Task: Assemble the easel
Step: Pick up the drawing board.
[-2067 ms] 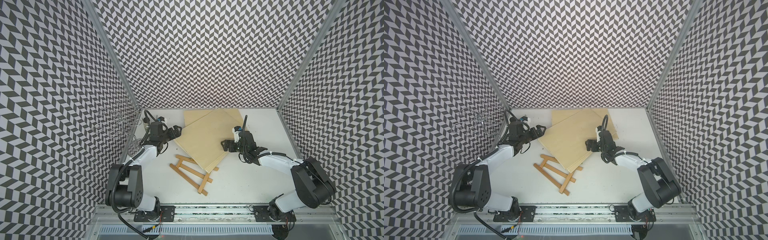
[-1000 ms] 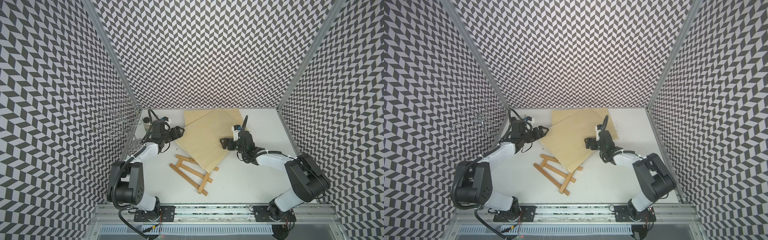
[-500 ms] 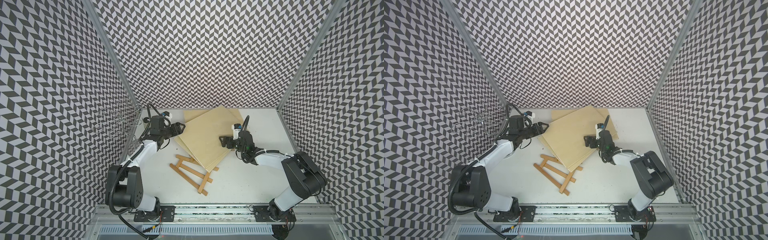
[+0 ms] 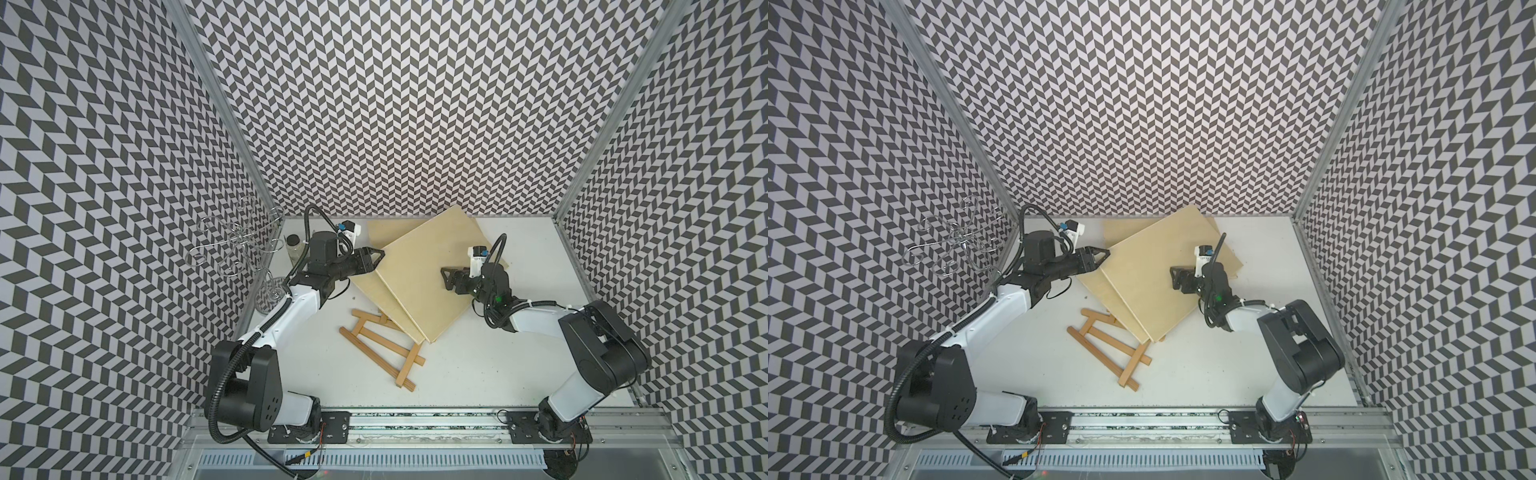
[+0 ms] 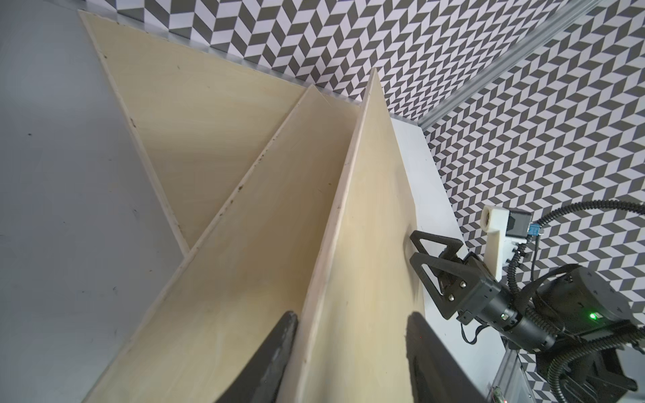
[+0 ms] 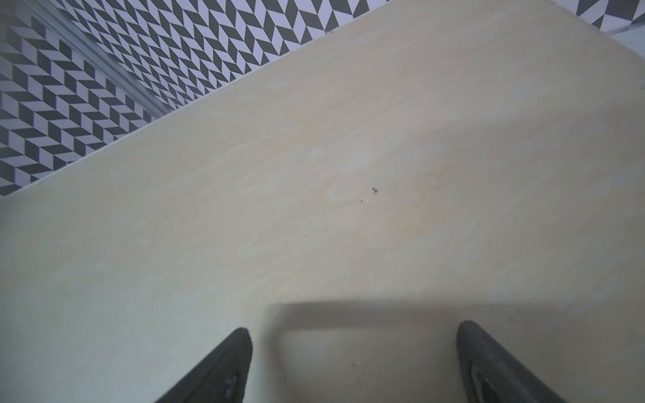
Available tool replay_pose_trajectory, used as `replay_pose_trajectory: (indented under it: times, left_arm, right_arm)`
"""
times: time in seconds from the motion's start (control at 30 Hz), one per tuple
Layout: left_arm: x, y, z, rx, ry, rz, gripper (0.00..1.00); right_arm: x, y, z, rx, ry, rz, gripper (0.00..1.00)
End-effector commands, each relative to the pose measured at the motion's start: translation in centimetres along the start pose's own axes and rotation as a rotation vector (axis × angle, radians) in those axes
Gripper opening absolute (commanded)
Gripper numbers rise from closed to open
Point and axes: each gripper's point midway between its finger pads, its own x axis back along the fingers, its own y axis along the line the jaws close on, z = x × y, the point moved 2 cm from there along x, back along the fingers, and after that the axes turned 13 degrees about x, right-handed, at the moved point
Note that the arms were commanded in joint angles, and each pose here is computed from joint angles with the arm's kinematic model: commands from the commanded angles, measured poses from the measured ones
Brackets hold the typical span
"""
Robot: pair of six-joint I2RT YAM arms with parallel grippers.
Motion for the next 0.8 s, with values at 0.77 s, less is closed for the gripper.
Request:
replay_pose_trajectory:
  times: [0.77]
  left_arm:
    - [-2.4, -11.0, 6.4, -0.136, 0.251, 0.355, 0.24]
  right_arm:
    - [1.6, 3.1, 7.2, -0.092, 0.221, -0.127, 0.90]
